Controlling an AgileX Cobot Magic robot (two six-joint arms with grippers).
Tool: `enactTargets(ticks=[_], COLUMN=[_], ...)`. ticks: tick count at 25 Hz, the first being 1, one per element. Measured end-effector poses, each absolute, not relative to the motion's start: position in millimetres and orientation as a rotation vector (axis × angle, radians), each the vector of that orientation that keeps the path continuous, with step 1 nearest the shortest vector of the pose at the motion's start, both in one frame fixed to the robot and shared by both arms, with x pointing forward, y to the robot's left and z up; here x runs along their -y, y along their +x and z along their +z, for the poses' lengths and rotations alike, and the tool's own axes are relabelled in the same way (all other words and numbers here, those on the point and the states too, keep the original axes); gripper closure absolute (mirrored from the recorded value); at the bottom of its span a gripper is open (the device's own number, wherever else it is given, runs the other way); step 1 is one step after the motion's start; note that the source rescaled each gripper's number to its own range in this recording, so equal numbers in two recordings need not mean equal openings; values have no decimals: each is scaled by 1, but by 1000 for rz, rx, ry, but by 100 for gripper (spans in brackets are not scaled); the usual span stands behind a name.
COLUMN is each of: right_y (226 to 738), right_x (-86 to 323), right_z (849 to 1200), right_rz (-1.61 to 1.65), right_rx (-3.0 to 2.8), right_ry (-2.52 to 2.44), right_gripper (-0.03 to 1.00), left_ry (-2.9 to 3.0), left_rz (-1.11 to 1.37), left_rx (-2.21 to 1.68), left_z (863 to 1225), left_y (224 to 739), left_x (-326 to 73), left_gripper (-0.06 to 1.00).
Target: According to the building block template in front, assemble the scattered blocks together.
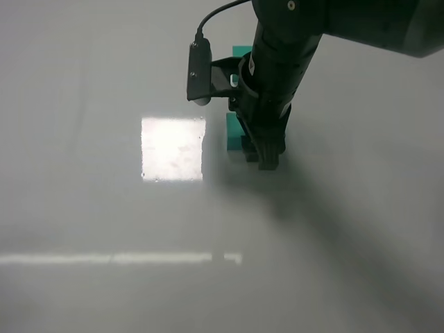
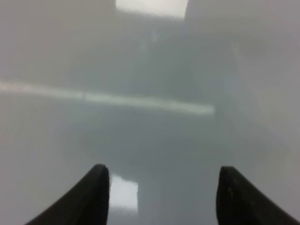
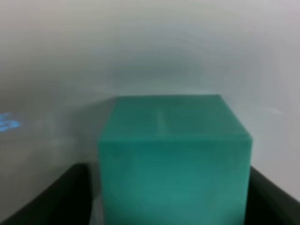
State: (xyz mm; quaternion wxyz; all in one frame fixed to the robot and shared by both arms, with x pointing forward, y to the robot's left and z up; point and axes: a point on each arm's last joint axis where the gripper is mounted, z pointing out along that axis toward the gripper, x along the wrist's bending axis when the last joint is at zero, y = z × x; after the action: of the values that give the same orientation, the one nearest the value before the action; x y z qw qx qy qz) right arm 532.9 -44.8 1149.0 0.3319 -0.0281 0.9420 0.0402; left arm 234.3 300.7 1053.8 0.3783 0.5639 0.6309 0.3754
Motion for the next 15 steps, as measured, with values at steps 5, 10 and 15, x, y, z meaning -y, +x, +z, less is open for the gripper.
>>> enactTargets(ticks=[5,10,15], right_y=[532,521,493], right_x=[46,57,71], right_z=[1151,1173,1207], right_rz=[108,157,292], right_rx=[-2459,-2417,-2377], right_ry=[-71,-54,-38], right_gripper=[28,28,28], left_ry=[1442,1441,1442], left_rz=[965,959,965], left_rx=[-1614,-1612,-1614], left_z=[1054,1054,1054], left_y=[234,234,234], left_x=[-301,-301,-301], left_gripper=[68,68,68])
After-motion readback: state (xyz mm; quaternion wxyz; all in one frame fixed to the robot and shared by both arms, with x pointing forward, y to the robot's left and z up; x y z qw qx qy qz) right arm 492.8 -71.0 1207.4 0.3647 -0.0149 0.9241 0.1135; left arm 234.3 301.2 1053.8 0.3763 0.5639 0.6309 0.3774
